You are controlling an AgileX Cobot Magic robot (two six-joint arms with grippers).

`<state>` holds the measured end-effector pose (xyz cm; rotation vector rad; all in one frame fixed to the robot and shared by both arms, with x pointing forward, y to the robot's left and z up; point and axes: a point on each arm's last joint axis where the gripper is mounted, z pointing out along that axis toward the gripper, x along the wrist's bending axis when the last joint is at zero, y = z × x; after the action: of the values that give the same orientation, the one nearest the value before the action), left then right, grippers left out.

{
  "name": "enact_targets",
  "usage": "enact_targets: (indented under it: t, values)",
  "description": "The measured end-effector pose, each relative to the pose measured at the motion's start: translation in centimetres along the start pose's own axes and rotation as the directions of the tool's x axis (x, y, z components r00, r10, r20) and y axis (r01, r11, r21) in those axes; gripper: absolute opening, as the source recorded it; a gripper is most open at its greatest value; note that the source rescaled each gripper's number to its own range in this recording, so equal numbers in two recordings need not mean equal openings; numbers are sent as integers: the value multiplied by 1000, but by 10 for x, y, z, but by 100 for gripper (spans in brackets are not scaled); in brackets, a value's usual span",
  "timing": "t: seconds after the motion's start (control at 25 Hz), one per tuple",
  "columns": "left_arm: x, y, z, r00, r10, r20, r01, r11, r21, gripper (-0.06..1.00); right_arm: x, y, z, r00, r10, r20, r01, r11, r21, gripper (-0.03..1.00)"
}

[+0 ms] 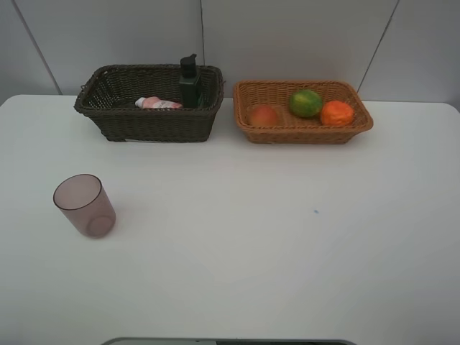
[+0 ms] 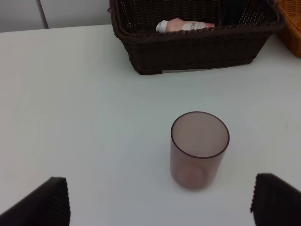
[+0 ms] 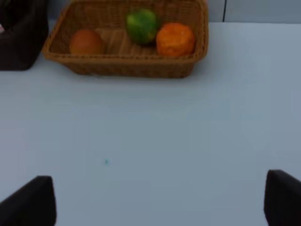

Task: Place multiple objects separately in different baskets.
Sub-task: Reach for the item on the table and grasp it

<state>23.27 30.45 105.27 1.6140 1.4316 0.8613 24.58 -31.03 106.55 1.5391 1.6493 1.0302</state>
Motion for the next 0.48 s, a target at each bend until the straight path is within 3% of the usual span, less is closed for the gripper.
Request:
enact_targets:
  t: [0.48]
  values:
    - [0,0,0,1000,0,0,0,1000,0,100,-1,1,1,999,-54,7,54,998,-17,88]
